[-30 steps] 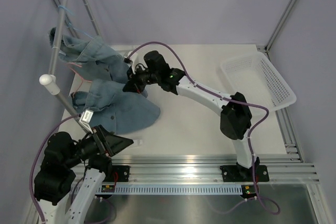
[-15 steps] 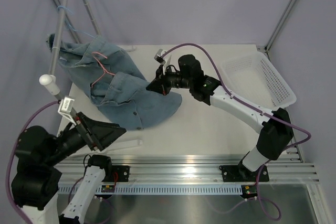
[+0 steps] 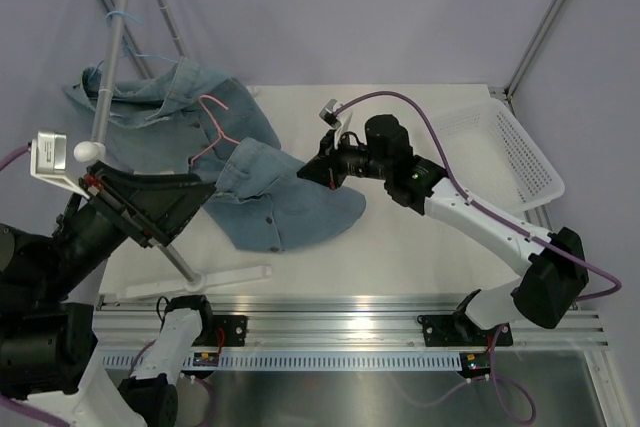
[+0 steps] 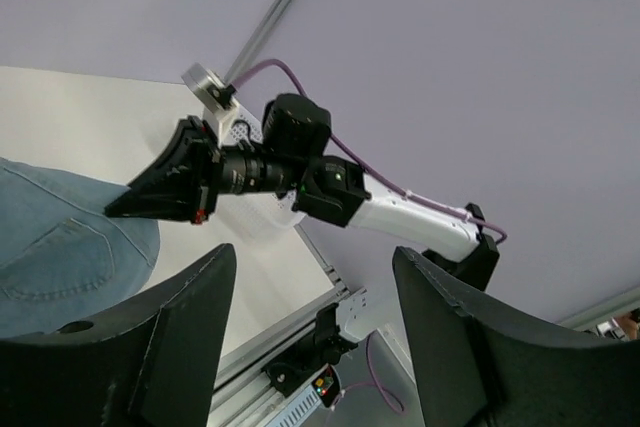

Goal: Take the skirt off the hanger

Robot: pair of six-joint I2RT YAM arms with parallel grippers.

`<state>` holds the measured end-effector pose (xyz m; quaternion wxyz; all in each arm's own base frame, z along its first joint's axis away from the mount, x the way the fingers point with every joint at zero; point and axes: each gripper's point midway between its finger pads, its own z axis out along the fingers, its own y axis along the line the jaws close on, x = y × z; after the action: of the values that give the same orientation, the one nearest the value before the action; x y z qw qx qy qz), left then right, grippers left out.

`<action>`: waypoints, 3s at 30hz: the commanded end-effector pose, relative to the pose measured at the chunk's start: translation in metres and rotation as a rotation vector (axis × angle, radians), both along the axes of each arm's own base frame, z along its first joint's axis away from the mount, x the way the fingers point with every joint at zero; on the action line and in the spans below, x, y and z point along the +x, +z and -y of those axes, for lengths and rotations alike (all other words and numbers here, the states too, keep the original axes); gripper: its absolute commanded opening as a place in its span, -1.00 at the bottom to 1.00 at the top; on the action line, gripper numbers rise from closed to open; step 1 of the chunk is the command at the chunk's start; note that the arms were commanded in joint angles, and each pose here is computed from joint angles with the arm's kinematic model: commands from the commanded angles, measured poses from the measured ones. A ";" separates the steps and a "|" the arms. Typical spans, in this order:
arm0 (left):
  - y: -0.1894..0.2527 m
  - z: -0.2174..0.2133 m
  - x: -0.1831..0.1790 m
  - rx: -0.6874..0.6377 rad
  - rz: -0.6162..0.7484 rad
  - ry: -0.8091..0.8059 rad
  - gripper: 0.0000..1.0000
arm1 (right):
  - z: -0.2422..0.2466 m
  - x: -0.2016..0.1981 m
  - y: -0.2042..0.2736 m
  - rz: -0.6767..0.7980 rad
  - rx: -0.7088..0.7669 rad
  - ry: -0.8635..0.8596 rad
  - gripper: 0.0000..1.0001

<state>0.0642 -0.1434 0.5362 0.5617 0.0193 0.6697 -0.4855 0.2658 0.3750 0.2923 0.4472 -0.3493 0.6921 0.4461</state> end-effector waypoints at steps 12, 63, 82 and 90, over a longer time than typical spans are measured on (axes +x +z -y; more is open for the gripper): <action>0.070 -0.004 0.070 -0.092 0.029 -0.022 0.29 | 0.069 -0.010 0.034 0.075 0.109 -0.154 -1.00; -0.088 0.112 0.163 0.506 -0.031 0.271 -0.02 | 0.185 -0.113 0.030 -0.092 0.140 -0.363 -1.00; -0.124 0.132 0.161 0.557 -0.033 0.186 -0.05 | 0.187 -0.142 0.082 -0.068 0.294 -0.282 -1.00; -0.135 0.151 0.171 0.573 -0.024 0.184 -0.03 | 0.187 -0.154 0.098 -0.080 0.326 -0.244 -1.00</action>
<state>0.2290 -0.2797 0.3963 0.5563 0.1158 0.7960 -0.2085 0.1243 0.1886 0.3259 0.4659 -0.1562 0.7393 0.4604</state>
